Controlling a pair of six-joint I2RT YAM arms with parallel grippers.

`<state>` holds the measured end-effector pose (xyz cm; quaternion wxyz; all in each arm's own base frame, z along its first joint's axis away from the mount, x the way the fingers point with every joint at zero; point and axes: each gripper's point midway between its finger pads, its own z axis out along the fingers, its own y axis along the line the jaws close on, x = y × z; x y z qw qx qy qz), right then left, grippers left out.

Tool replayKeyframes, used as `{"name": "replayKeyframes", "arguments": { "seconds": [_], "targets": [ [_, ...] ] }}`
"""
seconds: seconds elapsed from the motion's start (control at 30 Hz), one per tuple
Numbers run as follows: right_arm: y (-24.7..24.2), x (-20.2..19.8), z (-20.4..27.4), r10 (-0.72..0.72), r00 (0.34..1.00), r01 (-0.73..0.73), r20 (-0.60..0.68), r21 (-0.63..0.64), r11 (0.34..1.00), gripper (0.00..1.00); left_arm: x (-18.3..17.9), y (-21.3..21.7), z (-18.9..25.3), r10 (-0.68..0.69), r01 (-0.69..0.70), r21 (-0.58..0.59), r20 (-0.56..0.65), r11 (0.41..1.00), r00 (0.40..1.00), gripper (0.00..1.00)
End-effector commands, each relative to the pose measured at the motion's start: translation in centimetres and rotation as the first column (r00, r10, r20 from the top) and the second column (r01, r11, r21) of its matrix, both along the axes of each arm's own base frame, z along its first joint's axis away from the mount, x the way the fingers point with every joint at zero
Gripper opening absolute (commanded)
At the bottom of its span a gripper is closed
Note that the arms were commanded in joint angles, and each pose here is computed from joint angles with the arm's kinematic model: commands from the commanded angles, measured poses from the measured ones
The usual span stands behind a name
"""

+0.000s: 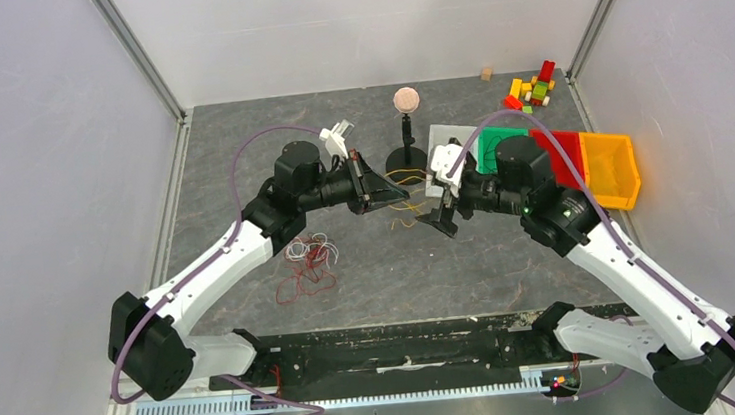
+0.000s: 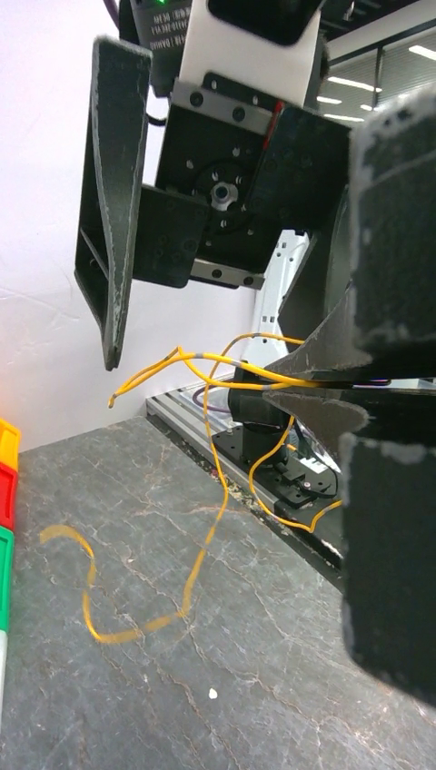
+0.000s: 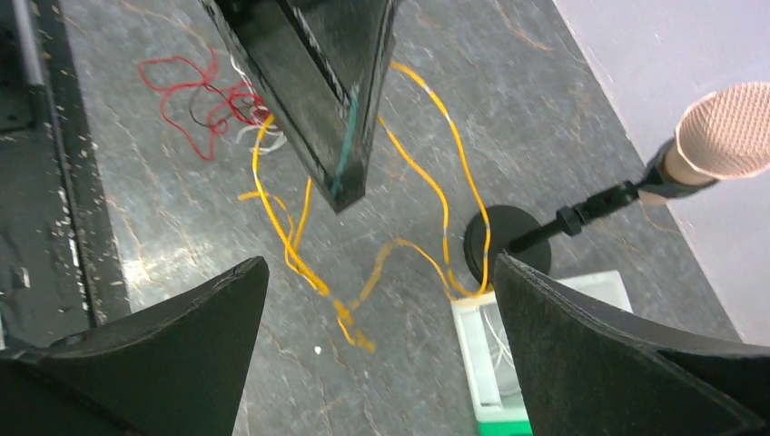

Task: Untangle the cables

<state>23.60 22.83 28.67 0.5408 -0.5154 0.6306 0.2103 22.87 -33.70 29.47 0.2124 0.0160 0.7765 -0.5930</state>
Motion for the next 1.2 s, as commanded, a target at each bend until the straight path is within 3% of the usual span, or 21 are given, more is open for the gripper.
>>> {"name": "replayKeyframes", "arguments": {
  "seconds": [0.0, 0.13, 0.23, 0.4, 0.5, 0.53, 0.57, 0.83, 0.87, 0.9, 0.93, 0.97, 1.17],
  "targets": [
    [2.3, -1.1, 3.7, 0.116, 0.993, -0.114, -0.006, 0.113, 0.987, 0.98, -0.3, -0.3, 2.4, -0.035, 0.037, -0.054, 0.034, 0.998, 0.999, 0.02],
    [2.6, 0.6, 2.1, 0.095, 0.995, -0.095, 0.000, 0.050, 0.994, 0.98, -1.0, -0.5, 2.8, -0.065, 0.068, -0.059, 0.042, 0.996, 0.997, 0.02],
    [2.9, 0.8, 1.4, 0.110, 0.994, -0.110, -0.010, 0.034, 0.993, 0.87, -1.3, -0.5, 2.9, -0.078, 0.080, -0.064, 0.037, 0.995, 0.996, 0.02],
    [2.4, 1.8, 0.7, 0.052, 0.999, -0.052, -0.012, 0.010, 0.999, 0.43, -1.7, -0.2, 3.7, -0.081, 0.085, -0.088, 0.046, 0.993, 0.996, 0.02],
    [2.1, 1.6, 1.2, 0.035, 0.999, -0.035, 0.007, 0.032, 0.999, 0.08, -2.1, -0.1, 3.6, -0.090, 0.093, -0.091, 0.038, 0.991, 0.995, 0.02],
    [2.1, 1.5, 1.6, 0.036, 0.999, -0.037, 0.011, 0.046, 0.998, 0.00, -2.1, -0.1, 3.5, -0.091, 0.094, -0.090, 0.037, 0.991, 0.995, 0.02],
    [2.1, 1.3, 1.8, 0.036, 0.999, -0.036, 0.009, 0.056, 0.998, 0.00, -2.2, -0.1, 3.3, -0.095, 0.098, -0.088, 0.038, 0.991, 0.995, 0.02],
    [1.5, -0.4, 1.4, 0.055, 0.997, -0.052, -0.049, 0.063, 0.997, 0.03, -2.0, 0.3, 3.4, -0.091, 0.096, -0.093, 0.053, 0.991, 0.994, 0.02],
    [1.6, -1.0, 1.2, 0.087, 0.994, -0.083, -0.070, 0.054, 0.995, 0.18, -1.9, 0.4, 3.4, -0.087, 0.092, -0.093, 0.053, 0.991, 0.995, 0.02],
    [1.8, -1.4, 1.0, 0.109, 0.990, -0.106, -0.089, 0.048, 0.993, 0.44, -2.0, 0.3, 3.4, -0.089, 0.094, -0.095, 0.052, 0.991, 0.995, 0.02],
    [1.9, -1.8, 1.0, 0.130, 0.986, -0.126, -0.103, 0.045, 0.991, 0.62, -1.9, 0.3, 3.5, -0.090, 0.095, -0.098, 0.054, 0.991, 0.994, 0.02],
    [2.0, -2.0, 1.0, 0.144, 0.984, -0.139, -0.109, 0.049, 0.989, 0.73, -2.0, 0.3, 3.6, -0.093, 0.098, -0.105, 0.054, 0.990, 0.994, 0.02],
    [2.8, -0.5, 1.5, 0.112, 0.990, -0.106, -0.087, 0.076, 0.991, 0.93, -2.1, -0.1, 4.2, -0.115, 0.120, -0.135, 0.051, 0.984, 0.992, 0.02]
  ]
}}
